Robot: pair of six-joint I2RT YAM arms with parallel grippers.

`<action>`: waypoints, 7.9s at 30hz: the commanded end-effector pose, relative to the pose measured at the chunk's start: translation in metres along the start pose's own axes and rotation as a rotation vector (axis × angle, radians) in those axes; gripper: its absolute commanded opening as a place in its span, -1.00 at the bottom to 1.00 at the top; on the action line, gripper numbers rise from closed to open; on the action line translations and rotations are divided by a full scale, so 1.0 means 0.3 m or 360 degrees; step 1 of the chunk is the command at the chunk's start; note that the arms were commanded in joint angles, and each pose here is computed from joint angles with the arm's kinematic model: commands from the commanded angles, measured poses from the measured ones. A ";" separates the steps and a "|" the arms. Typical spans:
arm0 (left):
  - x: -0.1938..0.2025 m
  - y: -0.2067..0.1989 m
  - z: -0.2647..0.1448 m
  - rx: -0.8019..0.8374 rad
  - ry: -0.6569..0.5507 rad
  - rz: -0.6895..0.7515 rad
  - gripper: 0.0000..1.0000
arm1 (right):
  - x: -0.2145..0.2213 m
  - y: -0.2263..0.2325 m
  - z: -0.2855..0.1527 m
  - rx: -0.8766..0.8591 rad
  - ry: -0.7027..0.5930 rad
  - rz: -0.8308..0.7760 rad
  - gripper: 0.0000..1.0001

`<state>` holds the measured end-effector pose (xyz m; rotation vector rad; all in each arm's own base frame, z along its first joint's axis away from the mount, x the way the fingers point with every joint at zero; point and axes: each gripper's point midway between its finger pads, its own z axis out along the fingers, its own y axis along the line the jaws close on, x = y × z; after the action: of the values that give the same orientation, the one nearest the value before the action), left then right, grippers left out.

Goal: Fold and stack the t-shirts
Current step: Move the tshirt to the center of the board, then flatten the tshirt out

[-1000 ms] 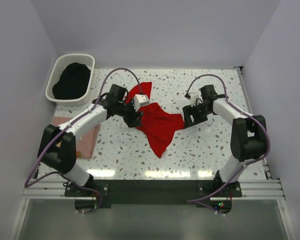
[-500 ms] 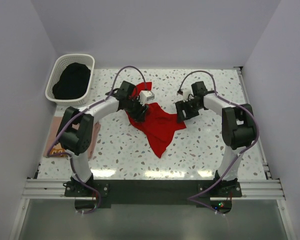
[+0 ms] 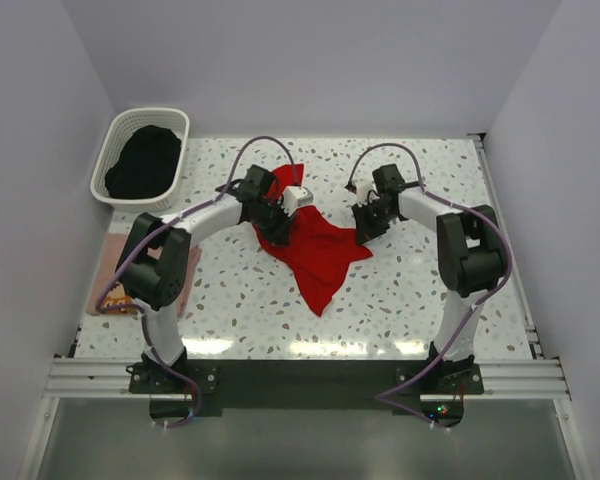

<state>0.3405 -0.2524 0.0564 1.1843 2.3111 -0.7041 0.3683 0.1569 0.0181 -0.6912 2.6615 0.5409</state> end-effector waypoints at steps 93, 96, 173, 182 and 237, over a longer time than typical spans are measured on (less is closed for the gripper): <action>-0.205 -0.200 -0.351 -0.0085 -0.0421 0.1181 0.31 | 0.060 -0.204 -0.611 0.0433 -0.0147 -0.0246 -1.00; -0.217 -0.321 -0.294 0.0017 -0.0402 0.1761 0.38 | 0.060 -0.208 -0.600 0.0415 -0.0126 -0.0214 -1.00; 0.250 0.338 -0.545 -0.0375 -0.0331 -0.0035 -0.13 | 0.321 -0.201 -0.549 0.0173 0.0319 -0.0319 -0.07; 0.154 0.493 -0.458 -0.0485 -0.0262 -0.0295 -0.02 | 0.258 -0.180 -0.632 0.0226 0.0208 -0.0425 0.08; 0.217 0.551 -0.273 -0.0374 -0.0099 -0.0575 0.05 | 0.414 -0.122 -0.399 0.0204 0.0427 -0.0793 -1.00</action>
<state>0.4230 -0.0700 0.0355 0.6515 2.5216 -0.5239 0.2534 0.0225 0.0436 -1.4219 2.6190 0.1452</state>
